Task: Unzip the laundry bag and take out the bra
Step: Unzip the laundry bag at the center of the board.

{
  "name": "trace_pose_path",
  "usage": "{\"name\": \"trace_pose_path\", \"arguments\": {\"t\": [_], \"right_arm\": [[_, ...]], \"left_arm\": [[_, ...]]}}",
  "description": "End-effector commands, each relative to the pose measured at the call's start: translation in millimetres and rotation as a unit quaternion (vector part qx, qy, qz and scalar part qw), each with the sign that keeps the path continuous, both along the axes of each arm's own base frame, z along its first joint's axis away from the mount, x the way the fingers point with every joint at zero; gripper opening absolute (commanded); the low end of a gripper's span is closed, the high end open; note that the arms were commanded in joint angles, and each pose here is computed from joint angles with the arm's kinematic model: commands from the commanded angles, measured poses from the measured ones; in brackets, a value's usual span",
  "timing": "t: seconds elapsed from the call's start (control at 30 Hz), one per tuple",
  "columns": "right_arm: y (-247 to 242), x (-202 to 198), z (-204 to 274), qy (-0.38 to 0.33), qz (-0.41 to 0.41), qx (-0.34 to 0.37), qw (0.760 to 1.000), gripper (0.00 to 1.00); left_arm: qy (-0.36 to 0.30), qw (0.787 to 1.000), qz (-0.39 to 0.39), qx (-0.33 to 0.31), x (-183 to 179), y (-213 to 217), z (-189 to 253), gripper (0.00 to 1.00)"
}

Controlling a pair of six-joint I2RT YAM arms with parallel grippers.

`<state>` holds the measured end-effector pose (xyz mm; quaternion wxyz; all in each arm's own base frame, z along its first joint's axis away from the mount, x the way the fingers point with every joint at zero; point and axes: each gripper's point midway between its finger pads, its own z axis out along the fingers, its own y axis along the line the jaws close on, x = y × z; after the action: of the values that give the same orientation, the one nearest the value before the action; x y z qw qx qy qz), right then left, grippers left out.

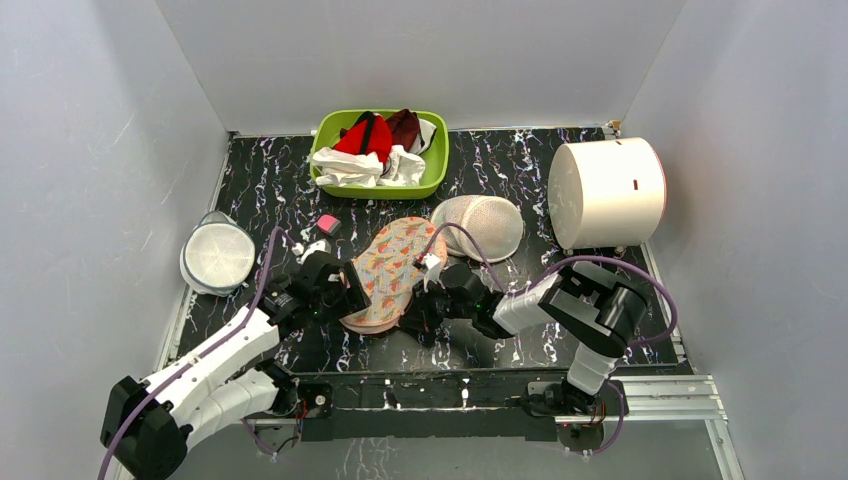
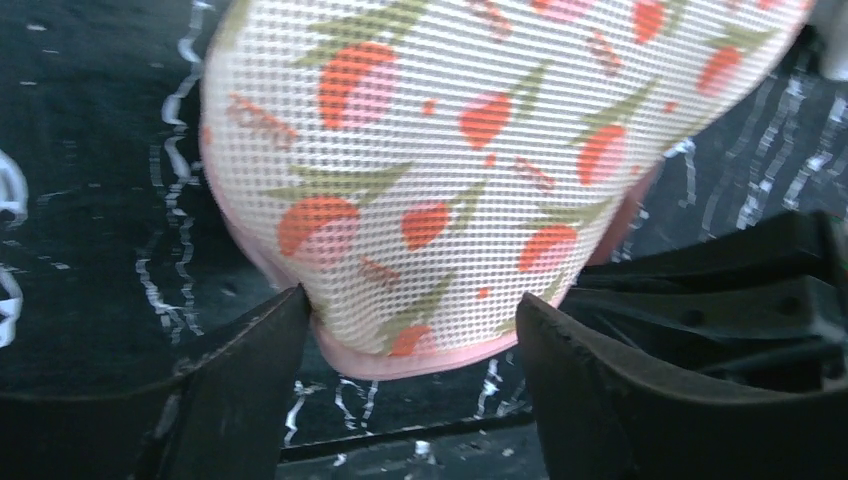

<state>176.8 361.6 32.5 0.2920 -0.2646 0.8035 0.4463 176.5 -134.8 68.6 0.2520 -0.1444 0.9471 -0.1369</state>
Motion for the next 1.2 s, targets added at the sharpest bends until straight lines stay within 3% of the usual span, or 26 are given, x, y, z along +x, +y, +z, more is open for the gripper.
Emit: {"name": "trace_pose_path", "arguments": {"t": [0.0, 0.1, 0.23, 0.43, 0.53, 0.77, 1.03, 1.17], "right_arm": [[32, 11, 47, -0.026, 0.006, 0.087, 0.996, 0.00], [35, 15, 52, -0.023, -0.004, 0.097, 0.995, 0.00], [41, 18, 59, -0.026, -0.006, 0.108, 0.994, 0.00], [38, 20, 54, -0.028, -0.012, 0.098, 0.995, 0.00], [36, 20, 52, -0.029, -0.015, 0.095, 0.995, 0.00], [39, 21, 55, -0.031, -0.011, 0.097, 0.995, 0.00], [43, 17, 56, -0.030, -0.007, 0.099, 0.995, 0.00], [44, 14, 57, -0.030, -0.004, 0.100, 0.995, 0.00]], "left_arm": [[0.007, 0.994, -0.047, -0.096, -6, -37, 16, 0.77], [0.025, 0.989, -0.030, -0.141, -11, -48, 7, 0.84], [0.024, 0.986, 0.022, -0.161, -11, -43, 0, 0.86], [0.006, 0.988, 0.117, -0.103, -11, -2, 6, 0.88], [0.026, 0.983, 0.160, -0.085, -20, 12, 3, 0.95], [0.100, 0.961, 0.175, -0.191, -27, -29, 8, 0.98], [0.103, 0.920, 0.215, -0.311, -9, -59, -4, 0.98], [0.091, 0.918, 0.221, -0.317, 1, -62, -12, 0.90]]}}
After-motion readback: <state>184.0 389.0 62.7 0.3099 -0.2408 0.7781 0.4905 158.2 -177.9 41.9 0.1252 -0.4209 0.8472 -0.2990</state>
